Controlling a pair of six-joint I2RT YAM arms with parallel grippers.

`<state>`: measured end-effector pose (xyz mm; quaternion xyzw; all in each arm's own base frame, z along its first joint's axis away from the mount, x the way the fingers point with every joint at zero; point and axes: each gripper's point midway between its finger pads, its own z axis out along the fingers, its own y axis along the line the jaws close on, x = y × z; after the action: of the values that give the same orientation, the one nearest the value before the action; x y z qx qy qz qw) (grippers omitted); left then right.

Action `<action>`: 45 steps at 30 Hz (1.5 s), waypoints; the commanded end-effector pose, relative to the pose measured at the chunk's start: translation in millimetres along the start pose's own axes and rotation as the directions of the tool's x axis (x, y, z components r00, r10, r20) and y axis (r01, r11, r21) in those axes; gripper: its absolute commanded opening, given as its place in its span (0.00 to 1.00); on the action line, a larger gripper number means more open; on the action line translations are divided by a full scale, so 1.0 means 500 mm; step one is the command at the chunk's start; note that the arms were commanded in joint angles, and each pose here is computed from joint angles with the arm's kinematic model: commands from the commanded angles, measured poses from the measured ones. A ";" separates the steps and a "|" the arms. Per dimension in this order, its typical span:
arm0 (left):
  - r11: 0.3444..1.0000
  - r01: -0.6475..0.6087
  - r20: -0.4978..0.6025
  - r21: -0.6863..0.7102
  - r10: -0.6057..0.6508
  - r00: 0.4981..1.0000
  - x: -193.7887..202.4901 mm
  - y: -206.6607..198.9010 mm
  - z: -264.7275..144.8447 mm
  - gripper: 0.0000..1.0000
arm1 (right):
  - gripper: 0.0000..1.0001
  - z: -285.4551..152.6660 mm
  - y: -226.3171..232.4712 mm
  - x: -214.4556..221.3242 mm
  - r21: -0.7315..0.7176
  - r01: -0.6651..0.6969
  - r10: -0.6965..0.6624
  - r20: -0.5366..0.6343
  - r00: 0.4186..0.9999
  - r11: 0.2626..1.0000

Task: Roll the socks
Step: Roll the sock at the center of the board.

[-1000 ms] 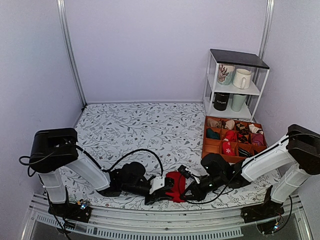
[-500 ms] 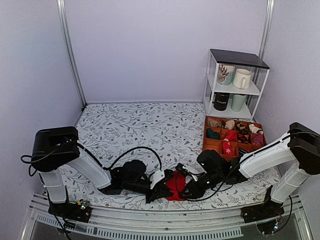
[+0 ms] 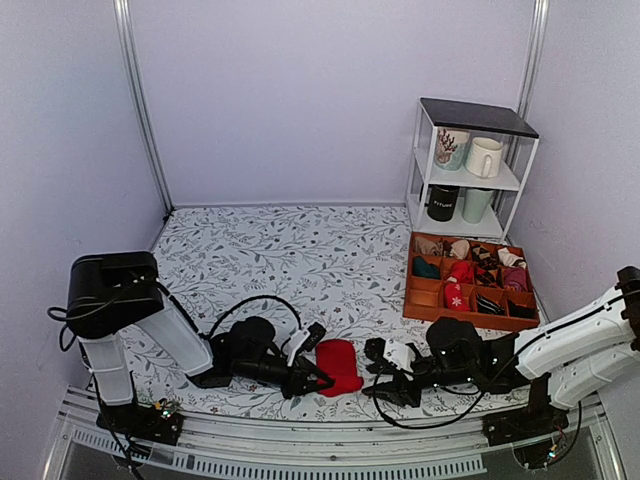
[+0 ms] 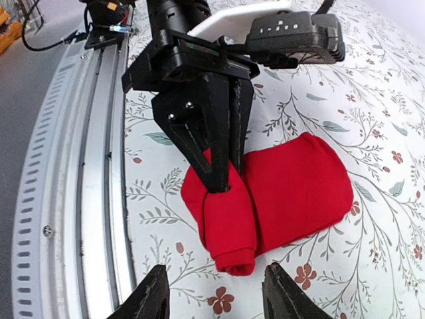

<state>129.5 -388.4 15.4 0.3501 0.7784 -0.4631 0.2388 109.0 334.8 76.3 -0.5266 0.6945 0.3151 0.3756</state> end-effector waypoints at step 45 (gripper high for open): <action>0.874 -0.479 0.013 -0.085 0.482 0.876 0.041 -0.078 -0.091 0.63 | 0.11 0.117 0.041 0.074 -0.231 -0.308 0.184 -0.437 0.880 0.923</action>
<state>81.3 -356.0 41.0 0.4777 0.7066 -0.4163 0.3150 111.7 388.9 37.7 -0.5537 0.7359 0.3252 0.2145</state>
